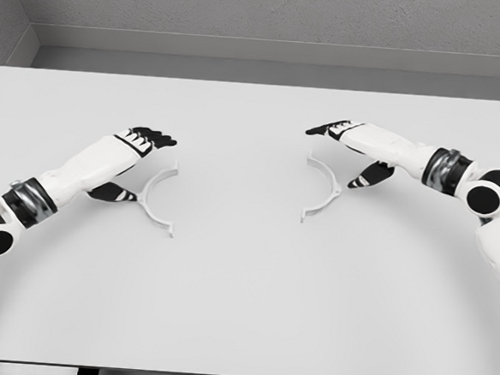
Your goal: Assemble PVC drainage pipe clamps
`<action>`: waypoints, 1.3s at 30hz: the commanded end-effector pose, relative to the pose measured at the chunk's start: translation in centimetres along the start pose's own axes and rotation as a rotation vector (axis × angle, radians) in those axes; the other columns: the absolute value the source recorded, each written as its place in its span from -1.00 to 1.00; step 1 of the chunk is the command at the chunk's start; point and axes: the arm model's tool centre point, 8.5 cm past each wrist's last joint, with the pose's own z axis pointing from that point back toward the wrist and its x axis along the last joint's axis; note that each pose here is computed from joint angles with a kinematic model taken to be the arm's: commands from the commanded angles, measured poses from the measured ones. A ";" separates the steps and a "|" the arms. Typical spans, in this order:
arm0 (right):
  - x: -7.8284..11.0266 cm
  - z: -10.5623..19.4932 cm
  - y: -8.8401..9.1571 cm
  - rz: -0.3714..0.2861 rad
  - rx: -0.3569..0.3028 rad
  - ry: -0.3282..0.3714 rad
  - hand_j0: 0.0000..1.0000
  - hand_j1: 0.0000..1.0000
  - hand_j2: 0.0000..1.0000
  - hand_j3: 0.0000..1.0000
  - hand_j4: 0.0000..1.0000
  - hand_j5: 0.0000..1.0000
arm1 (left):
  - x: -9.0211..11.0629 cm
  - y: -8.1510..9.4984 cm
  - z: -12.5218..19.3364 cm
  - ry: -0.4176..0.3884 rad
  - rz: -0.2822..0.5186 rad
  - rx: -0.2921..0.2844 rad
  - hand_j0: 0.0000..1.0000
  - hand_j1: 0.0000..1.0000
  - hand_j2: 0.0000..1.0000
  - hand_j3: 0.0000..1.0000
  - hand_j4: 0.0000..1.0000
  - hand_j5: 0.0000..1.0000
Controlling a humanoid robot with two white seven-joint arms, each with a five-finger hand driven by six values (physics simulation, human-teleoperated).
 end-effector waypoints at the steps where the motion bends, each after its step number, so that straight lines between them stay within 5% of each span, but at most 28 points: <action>1: -0.2 -0.1 0.2 -0.018 -0.002 0.006 1.00 1.00 1.00 1.00 1.00 1.00 | 0.4 0.2 -0.3 -0.010 0.005 0.014 1.00 1.00 1.00 1.00 1.00 1.00; 7: -1.0 -0.1 0.4 -0.023 0.017 0.063 1.00 1.00 1.00 1.00 1.00 1.00 | 1.2 0.3 -0.5 -0.033 -0.001 0.018 1.00 1.00 1.00 1.00 1.00 1.00; 39: 0.5 -1.9 0.6 -0.022 0.005 0.022 1.00 1.00 1.00 1.00 1.00 1.00 | 4.0 -0.9 -2.9 -0.098 0.018 0.027 1.00 1.00 1.00 1.00 1.00 1.00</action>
